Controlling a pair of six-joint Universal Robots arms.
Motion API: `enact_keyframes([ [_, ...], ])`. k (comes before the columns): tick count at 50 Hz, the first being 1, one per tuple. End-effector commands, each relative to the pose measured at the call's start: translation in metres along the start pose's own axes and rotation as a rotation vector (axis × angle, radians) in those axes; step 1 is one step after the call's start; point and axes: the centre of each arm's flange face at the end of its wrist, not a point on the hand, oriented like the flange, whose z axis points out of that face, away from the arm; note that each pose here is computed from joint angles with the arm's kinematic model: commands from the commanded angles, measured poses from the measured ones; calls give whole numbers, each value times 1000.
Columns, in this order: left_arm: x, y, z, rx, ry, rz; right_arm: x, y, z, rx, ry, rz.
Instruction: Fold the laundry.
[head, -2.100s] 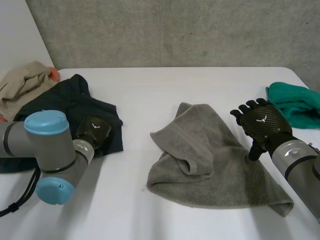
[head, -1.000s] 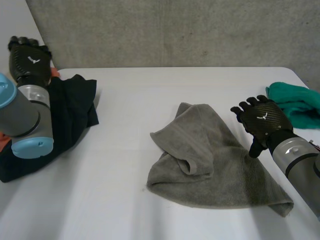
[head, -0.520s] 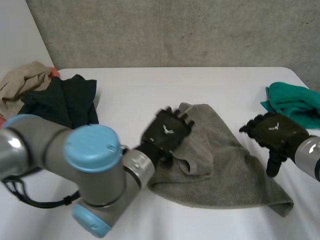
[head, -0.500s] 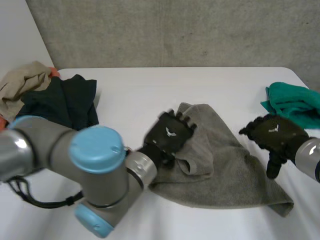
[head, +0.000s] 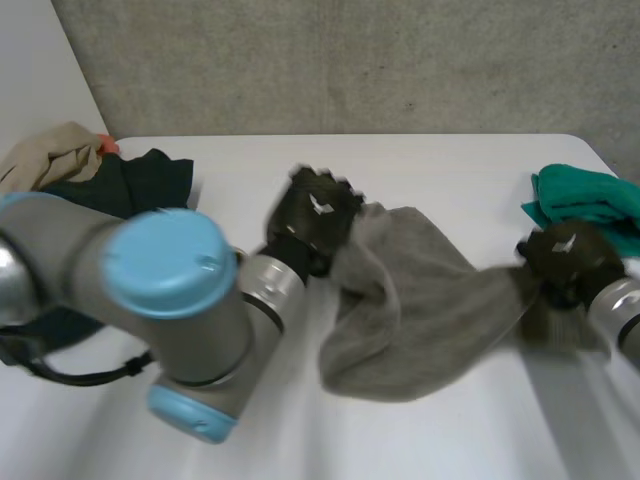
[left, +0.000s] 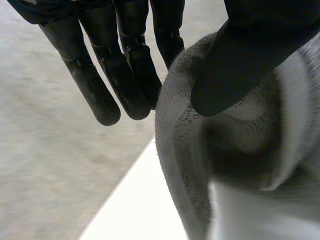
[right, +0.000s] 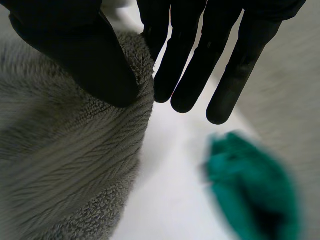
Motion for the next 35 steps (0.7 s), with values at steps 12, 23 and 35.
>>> enact_keyframes([
  [12, -102, -42, -66, -16, -259, 6, 66, -95, -45, 82, 90, -71],
  [23, -82, 44, -39, -290, -173, -3, 19, -59, 27, -95, -120, -151],
  [35, -120, 93, 69, -183, -359, 9, -10, -49, 121, 173, 172, -135],
])
